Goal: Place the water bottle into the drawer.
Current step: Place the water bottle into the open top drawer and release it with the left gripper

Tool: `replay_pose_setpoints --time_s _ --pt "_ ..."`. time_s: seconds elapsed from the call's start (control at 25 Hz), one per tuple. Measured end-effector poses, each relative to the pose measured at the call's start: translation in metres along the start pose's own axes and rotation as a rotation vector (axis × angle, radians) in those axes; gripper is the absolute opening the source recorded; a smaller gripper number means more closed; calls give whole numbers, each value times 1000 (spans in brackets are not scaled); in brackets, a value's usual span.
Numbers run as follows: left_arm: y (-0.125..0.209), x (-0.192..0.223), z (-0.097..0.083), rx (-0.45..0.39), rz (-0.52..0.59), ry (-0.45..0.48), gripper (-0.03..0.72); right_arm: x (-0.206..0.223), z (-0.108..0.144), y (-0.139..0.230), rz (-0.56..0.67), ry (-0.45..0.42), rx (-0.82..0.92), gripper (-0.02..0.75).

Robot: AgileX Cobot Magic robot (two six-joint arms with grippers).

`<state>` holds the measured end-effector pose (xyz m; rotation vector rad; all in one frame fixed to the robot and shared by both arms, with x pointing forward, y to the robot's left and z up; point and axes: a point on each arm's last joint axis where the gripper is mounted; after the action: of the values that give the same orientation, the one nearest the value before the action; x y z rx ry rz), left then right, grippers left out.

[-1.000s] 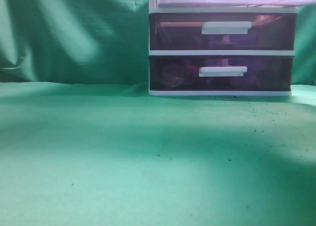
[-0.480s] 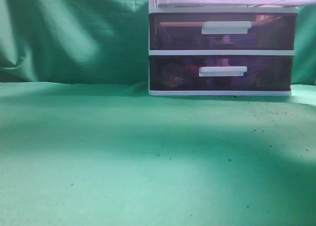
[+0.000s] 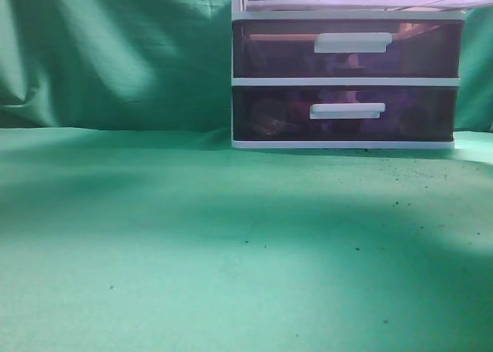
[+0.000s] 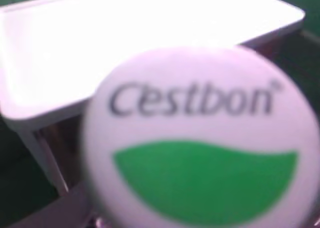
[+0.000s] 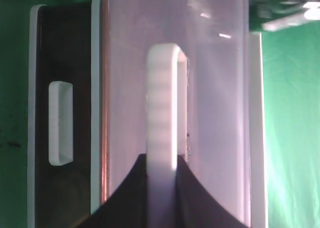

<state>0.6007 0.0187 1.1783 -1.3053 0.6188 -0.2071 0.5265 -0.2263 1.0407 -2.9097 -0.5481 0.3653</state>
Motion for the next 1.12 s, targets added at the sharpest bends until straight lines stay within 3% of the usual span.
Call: replay_pose_setpoints --time_s 0.2,0.36,0.44,0.6,0.68,0.84,0.88,1.12 --pt "11 6 2 34 82 -34 297 0 0 0 -1 -1 7 84" --pt "8 5 0 0 66 -14 563 0 1 0 0 -7 2 84" --pt "6 5 -1 -25 46 4 644 0 3 1 4 -19 -4 84" --pt "-1 5 -4 -60 -29 38 644 0 3 0 4 -20 8 84" --pt "-5 6 -6 -63 -83 52 567 0 3 0 4 -20 11 84" --pt "-5 18 -11 -78 -169 84 584 0 3 0 4 -20 13 84" --pt "-3 24 -14 -93 -194 99 543 0 3 0 4 -20 13 84" --pt "13 61 -39 -184 -435 209 558 0 3 0 3 -21 42 84"
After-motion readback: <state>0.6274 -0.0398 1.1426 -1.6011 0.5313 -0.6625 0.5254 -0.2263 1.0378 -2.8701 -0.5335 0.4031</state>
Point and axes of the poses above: a point on each arm's last joint axis where the gripper is mounted, x pointing out along that axis toward the gripper, z along the wrist's bending axis when the last joint is at zero, y = z × x, and after that the axes turned 6 degrees about x, right-handed
